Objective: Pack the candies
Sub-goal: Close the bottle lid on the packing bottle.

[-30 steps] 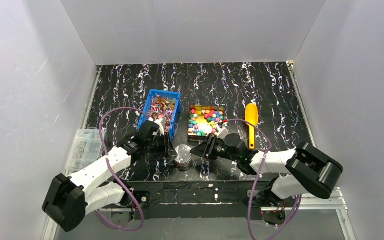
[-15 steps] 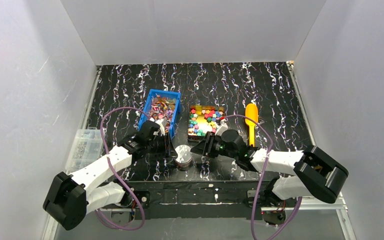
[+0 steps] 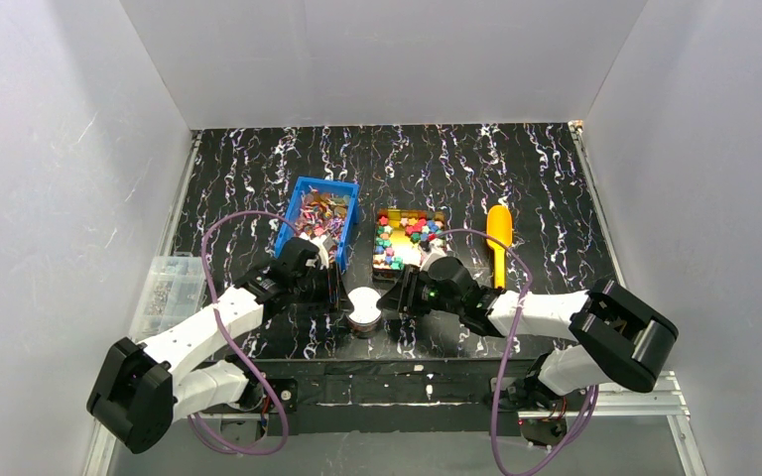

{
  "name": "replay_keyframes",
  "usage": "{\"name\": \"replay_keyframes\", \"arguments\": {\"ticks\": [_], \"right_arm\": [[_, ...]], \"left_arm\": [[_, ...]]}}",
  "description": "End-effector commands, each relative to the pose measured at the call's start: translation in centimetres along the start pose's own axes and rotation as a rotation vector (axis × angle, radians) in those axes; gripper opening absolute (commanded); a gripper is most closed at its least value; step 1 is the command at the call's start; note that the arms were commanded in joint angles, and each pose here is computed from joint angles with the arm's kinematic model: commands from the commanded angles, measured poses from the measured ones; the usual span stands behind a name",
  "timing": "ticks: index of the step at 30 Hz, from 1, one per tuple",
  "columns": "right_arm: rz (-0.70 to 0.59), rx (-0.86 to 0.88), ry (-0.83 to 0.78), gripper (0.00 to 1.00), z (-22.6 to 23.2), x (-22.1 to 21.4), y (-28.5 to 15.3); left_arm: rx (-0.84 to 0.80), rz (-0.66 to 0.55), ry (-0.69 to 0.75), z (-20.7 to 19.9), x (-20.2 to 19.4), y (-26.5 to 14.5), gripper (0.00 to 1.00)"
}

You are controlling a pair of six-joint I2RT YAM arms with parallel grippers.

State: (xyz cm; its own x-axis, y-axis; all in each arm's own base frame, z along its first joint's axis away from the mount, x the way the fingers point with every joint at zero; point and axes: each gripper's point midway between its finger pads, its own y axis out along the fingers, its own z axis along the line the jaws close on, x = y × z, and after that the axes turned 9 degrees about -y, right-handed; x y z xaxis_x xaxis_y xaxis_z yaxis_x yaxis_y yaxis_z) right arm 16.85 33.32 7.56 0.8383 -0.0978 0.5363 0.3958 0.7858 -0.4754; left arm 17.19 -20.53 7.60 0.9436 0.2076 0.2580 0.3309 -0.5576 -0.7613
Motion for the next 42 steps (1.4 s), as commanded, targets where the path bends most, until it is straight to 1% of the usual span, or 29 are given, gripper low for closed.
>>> {"name": "replay_keyframes", "arguments": {"ticks": [1, 8, 16, 20, 26, 31, 34, 35, 37, 38, 42], "right_arm": [[-0.004, -0.064, -0.016, 0.47, -1.0, 0.2, 0.2], [0.005, -0.094, -0.023, 0.49, -1.5, 0.1, 0.6], [0.042, -0.136, -0.034, 0.48, -2.3, -0.6, 0.9], [0.032, -0.214, -0.042, 0.48, -3.8, -0.6, 0.5], [0.054, -0.269, -0.049, 0.47, -4.8, -1.0, 0.0], [0.055, -0.261, -0.068, 0.47, -4.1, -0.6, -0.3], [0.041, -0.244, -0.098, 0.5, -3.1, 0.3, -0.5], [0.039, -0.227, -0.114, 0.51, -2.6, 0.5, -0.5], [0.039, -0.208, -0.156, 0.55, -1.8, 1.1, -0.7], [0.036, -0.199, -0.174, 0.58, -1.3, 1.5, -0.8], [0.003, -0.16, -0.232, 0.63, 0.3, 2.9, -1.6]], "left_arm": [[0.006, 0.008, 0.011, 0.0, 0.1, 0.0, 0.33], [0.025, 0.005, -0.006, 0.7, 0.3, 0.5, 0.35], [0.061, 0.002, -0.046, 2.5, -0.1, 1.0, 0.34], [0.072, 0.011, -0.058, 3.3, -0.6, 1.3, 0.33], [0.064, 0.027, -0.063, 3.5, -1.1, 1.8, 0.32], [0.018, 0.011, -0.044, 2.4, -0.7, 1.2, 0.42], [0.006, -0.015, -0.024, 1.9, -0.3, 0.4, 0.54], [0.003, -0.028, -0.016, 1.8, -0.1, 0.1, 0.6], [-0.002, -0.044, 0.004, 1.5, 0.2, -0.5, 0.66], [-0.001, -0.053, 0.012, 1.5, 0.3, -0.8, 0.7], [-0.029, -0.079, 0.036, 0.7, 0.6, -1.8, 0.77]]}}
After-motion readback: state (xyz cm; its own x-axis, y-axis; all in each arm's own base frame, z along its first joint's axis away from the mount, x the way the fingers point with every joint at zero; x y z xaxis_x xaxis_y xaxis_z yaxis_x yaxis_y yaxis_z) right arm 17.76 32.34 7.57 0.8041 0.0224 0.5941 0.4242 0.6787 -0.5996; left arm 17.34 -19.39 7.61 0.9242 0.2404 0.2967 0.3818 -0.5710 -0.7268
